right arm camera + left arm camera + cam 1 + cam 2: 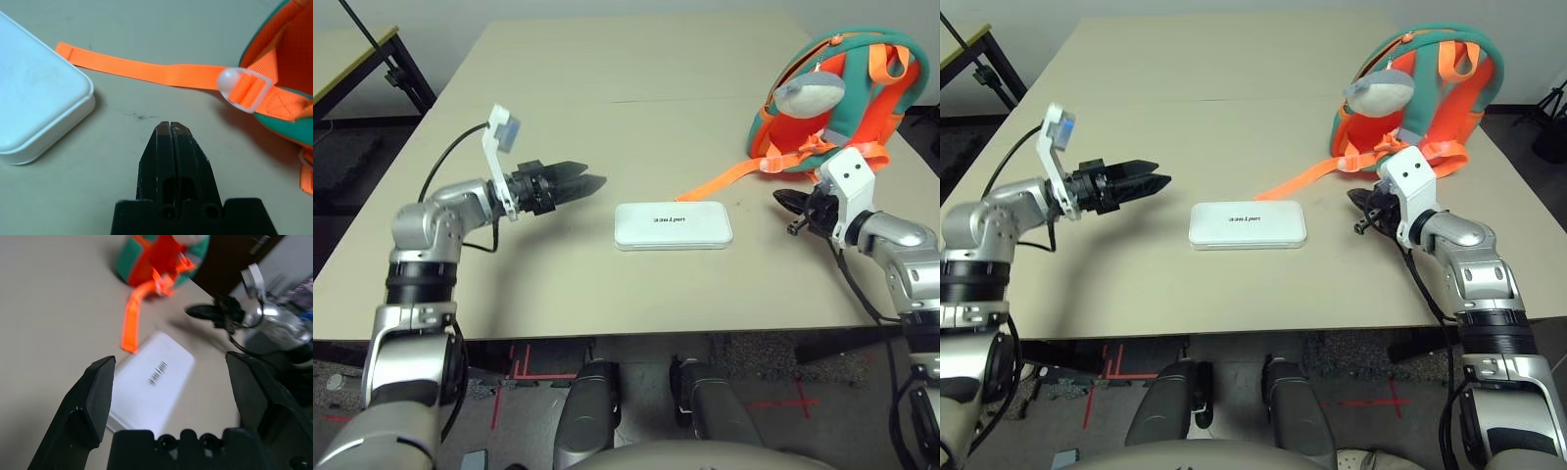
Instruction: Put the pencil case into the backpack and zip it.
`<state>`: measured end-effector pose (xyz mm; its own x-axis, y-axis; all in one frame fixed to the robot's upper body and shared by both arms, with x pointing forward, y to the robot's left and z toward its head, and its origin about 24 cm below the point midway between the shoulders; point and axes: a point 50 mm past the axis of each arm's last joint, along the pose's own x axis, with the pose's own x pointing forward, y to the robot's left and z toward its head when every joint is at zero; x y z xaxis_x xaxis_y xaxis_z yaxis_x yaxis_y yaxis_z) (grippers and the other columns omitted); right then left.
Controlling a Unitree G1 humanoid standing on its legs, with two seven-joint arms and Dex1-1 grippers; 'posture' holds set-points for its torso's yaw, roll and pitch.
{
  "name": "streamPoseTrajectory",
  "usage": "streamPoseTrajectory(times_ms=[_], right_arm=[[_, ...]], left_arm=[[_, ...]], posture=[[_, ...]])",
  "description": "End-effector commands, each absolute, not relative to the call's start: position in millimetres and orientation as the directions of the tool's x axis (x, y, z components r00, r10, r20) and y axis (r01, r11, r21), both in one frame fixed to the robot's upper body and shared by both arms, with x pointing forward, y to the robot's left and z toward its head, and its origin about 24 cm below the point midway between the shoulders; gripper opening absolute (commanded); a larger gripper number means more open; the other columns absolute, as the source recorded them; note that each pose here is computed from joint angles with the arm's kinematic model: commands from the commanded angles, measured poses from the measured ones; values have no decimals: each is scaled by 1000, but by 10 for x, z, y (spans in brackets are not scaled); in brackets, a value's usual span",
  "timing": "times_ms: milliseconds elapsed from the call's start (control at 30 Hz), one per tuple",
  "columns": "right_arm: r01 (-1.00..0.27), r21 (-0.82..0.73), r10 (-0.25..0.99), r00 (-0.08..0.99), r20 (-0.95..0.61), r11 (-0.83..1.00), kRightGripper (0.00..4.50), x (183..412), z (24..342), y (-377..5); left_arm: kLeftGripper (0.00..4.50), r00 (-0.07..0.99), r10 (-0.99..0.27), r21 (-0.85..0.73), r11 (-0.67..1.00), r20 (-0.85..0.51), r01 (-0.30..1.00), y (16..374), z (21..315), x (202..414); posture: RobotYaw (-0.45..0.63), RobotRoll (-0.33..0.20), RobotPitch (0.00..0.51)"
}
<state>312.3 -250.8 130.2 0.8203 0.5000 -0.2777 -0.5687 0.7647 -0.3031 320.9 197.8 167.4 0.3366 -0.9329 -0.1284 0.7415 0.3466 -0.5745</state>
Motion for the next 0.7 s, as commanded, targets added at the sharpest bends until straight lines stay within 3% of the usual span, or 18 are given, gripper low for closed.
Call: streamPoseTrajectory(times_ms=[33, 400, 567, 700], right_arm=[[-588, -315, 513, 807, -292, 745, 59, 3149, 1278, -2480], [-608, -330, 523, 792, -314, 722, 59, 3084, 1197, -2419], [-617, -346, 526, 785, -328, 707, 59, 3081, 1164, -2369], [-629, -392, 517, 776, -362, 671, 59, 3107, 1076, -2317]], left_arm=[[4500, 257, -949, -696, 311, -185, 648, 1975, 1545, 3137], [4500, 257, -937, -780, 341, -237, 524, 1982, 1473, 3186], [4500, 299, -876, -738, 480, -378, 474, 2048, 1321, 3243], [4500, 298, -879, -763, 473, -373, 441, 2009, 1266, 3302]], posture=[[122, 0, 123], [108, 0, 134], [112, 0, 146], [106, 0, 147]])
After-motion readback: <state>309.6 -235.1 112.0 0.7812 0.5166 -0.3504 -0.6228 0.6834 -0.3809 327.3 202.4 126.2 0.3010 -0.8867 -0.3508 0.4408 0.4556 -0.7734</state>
